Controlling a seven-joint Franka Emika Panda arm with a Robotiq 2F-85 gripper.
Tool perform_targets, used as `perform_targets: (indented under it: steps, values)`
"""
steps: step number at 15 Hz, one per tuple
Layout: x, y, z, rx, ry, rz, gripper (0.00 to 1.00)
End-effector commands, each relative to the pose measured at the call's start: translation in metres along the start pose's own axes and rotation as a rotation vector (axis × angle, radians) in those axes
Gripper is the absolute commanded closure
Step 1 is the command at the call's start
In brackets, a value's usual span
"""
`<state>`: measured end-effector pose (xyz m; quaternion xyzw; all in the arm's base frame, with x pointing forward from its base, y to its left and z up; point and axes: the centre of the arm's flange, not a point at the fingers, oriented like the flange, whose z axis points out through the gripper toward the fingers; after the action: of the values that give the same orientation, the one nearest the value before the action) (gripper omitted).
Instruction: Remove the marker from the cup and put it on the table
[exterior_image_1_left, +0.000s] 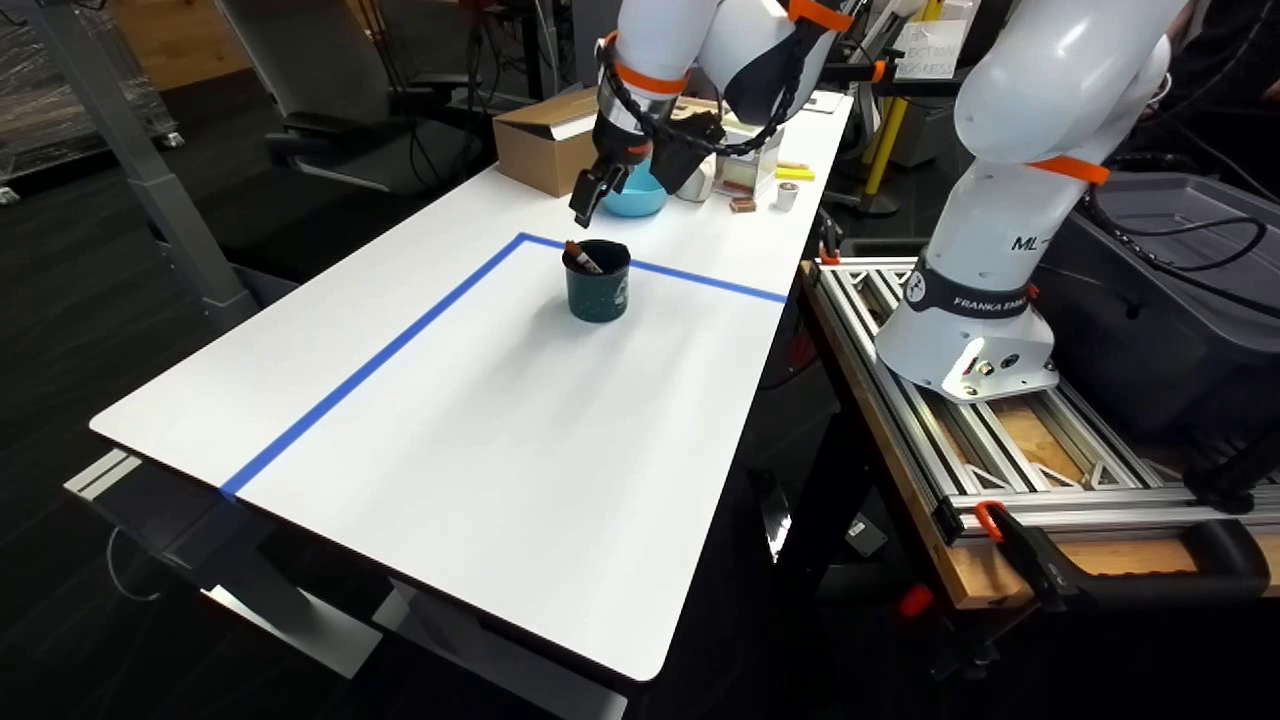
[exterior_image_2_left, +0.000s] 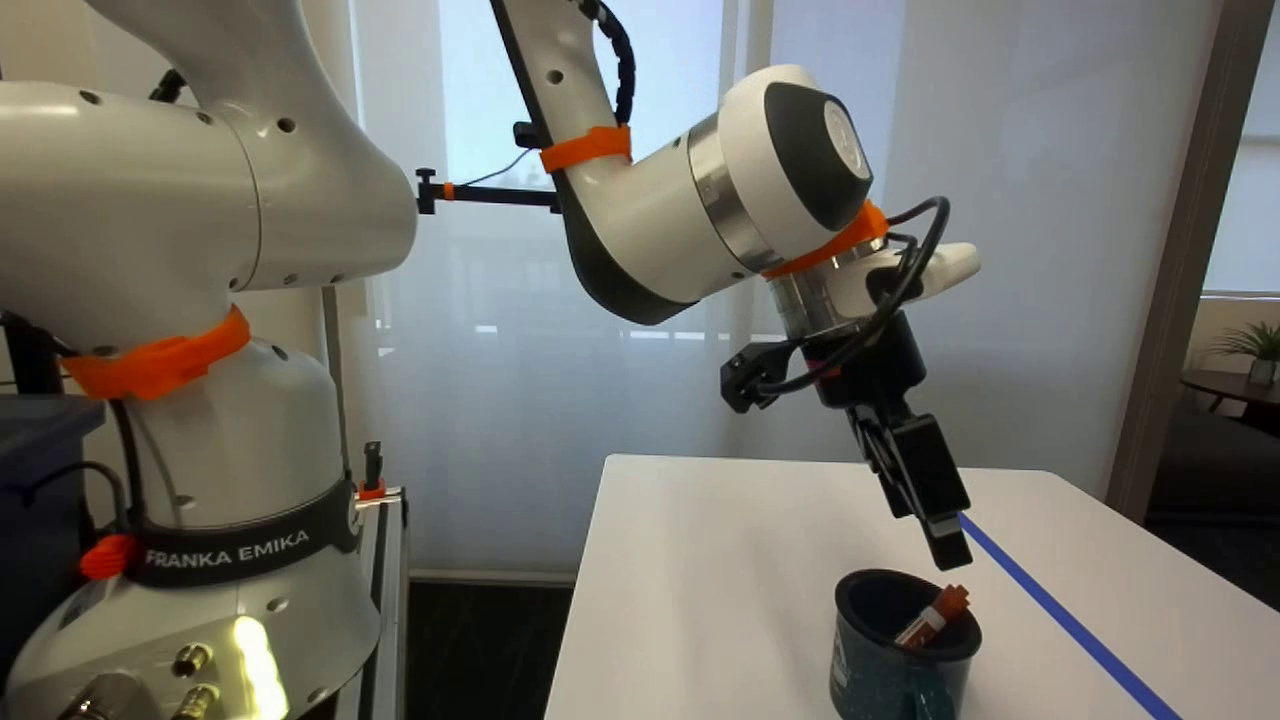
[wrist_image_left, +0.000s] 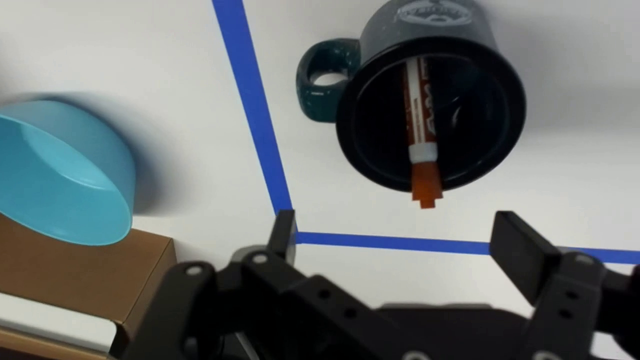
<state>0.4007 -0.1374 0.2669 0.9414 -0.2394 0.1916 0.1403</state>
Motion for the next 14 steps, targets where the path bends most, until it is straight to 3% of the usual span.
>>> perform_targets:
  steps: [1,2,11,14]
  values:
    - [-0.004,-0.016,0.033,0.027,-0.019,0.027,0.0]
    - [-0.004,-0.006,0.009,0.018,-0.021,0.012,0.0]
    - [-0.012,-0.007,0.011,0.019,-0.013,0.017,0.0]
    - [-0.019,-0.008,0.014,0.061,-0.035,0.007,0.0]
